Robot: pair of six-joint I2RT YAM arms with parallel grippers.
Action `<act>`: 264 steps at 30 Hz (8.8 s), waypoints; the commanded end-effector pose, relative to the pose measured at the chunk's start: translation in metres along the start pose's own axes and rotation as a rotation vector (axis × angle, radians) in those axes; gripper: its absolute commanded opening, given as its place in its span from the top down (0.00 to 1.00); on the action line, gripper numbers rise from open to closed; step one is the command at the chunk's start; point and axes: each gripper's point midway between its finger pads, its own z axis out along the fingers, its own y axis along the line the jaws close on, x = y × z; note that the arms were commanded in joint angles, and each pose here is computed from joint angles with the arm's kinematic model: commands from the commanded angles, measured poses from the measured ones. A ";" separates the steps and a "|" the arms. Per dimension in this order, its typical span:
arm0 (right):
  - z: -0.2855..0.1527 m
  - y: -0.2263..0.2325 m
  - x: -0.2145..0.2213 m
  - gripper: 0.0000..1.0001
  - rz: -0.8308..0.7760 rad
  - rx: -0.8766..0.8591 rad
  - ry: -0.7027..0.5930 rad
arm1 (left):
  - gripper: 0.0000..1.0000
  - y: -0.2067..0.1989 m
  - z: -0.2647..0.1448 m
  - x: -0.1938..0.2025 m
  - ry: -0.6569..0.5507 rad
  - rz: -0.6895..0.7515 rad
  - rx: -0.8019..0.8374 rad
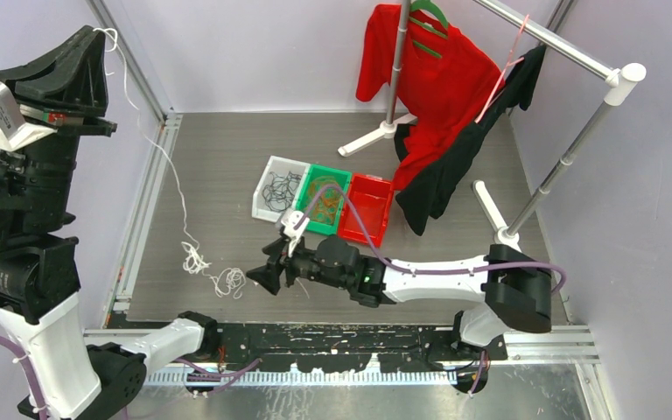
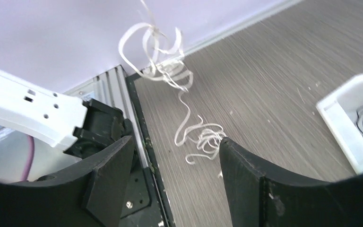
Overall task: Untangle the cables
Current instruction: Untie the cable, then place the cable in the bin.
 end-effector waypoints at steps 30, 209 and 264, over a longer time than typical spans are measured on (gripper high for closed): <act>0.080 -0.011 -0.021 0.87 -0.107 0.129 -0.032 | 1.00 -0.013 0.002 -0.007 -0.017 -0.036 0.073; 0.017 -0.072 -0.149 0.88 -0.160 0.213 -0.285 | 1.00 -0.043 0.035 -0.065 -0.335 0.094 0.283; -0.137 -0.325 -0.120 0.92 -0.046 0.905 -0.264 | 1.00 -0.177 0.021 0.198 0.285 -0.058 0.598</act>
